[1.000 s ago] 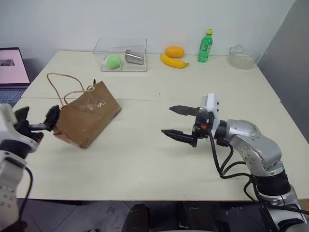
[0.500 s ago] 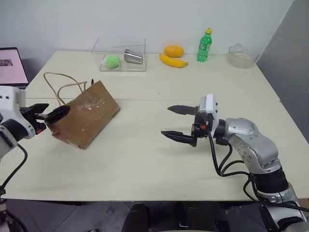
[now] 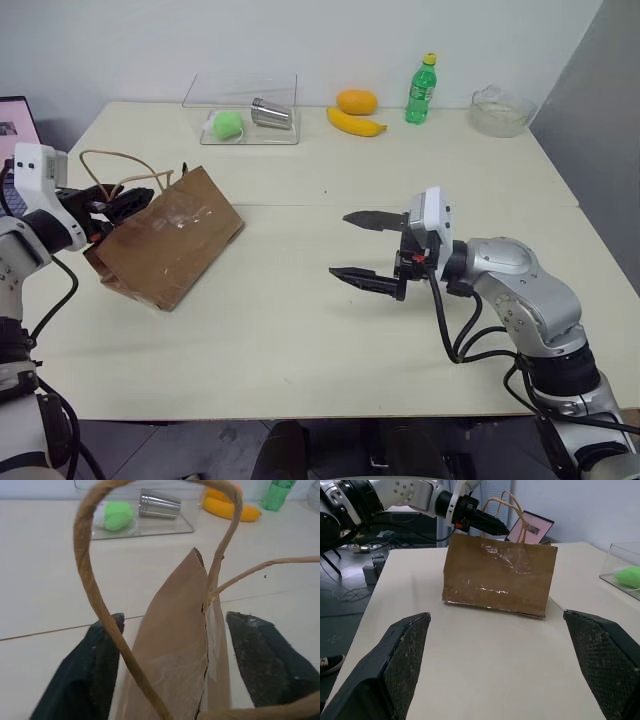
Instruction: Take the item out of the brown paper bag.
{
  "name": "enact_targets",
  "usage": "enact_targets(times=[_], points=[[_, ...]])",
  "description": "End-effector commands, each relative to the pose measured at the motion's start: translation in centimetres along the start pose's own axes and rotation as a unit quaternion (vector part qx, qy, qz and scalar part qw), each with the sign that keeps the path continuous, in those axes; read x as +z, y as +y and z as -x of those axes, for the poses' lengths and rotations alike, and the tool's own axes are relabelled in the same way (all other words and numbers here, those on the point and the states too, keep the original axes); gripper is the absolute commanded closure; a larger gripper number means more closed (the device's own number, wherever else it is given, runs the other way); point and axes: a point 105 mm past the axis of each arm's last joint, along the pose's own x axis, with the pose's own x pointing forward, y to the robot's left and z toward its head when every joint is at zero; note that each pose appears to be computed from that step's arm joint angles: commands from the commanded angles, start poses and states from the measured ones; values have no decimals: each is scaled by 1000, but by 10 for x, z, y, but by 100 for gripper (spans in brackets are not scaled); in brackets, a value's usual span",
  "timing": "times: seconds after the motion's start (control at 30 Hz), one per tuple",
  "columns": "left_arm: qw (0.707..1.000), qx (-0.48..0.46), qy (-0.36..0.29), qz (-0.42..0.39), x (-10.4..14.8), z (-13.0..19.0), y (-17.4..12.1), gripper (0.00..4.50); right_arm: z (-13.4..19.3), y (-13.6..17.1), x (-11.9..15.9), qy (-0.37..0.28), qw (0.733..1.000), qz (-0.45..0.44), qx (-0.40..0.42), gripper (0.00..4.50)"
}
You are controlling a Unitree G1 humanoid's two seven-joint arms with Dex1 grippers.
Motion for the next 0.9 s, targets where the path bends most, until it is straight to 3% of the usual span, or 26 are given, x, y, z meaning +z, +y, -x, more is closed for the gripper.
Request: enact_targets(times=[0.03,0.2,0.27,0.53,0.7,0.9], points=[[999,2,-31,-42,31,10,4,250,1,10,16,-17,999,21,33,0],[997,-16,-31,-74,47,13,1,410,6,18,16,-17,997,18,72,0],[995,-33,-29,-95,53,12,-4,448,6,19,15,-14,997,20,78,0],[979,-100,-51,-170,90,-6,-32,448,6,18,12,-12,997,23,75,0],[966,-125,-91,-205,132,-25,-49,448,9,16,12,-8,998,22,65,0],[945,-200,-109,-236,157,-59,-95,448,22,14,9,4,1000,10,23,0]])
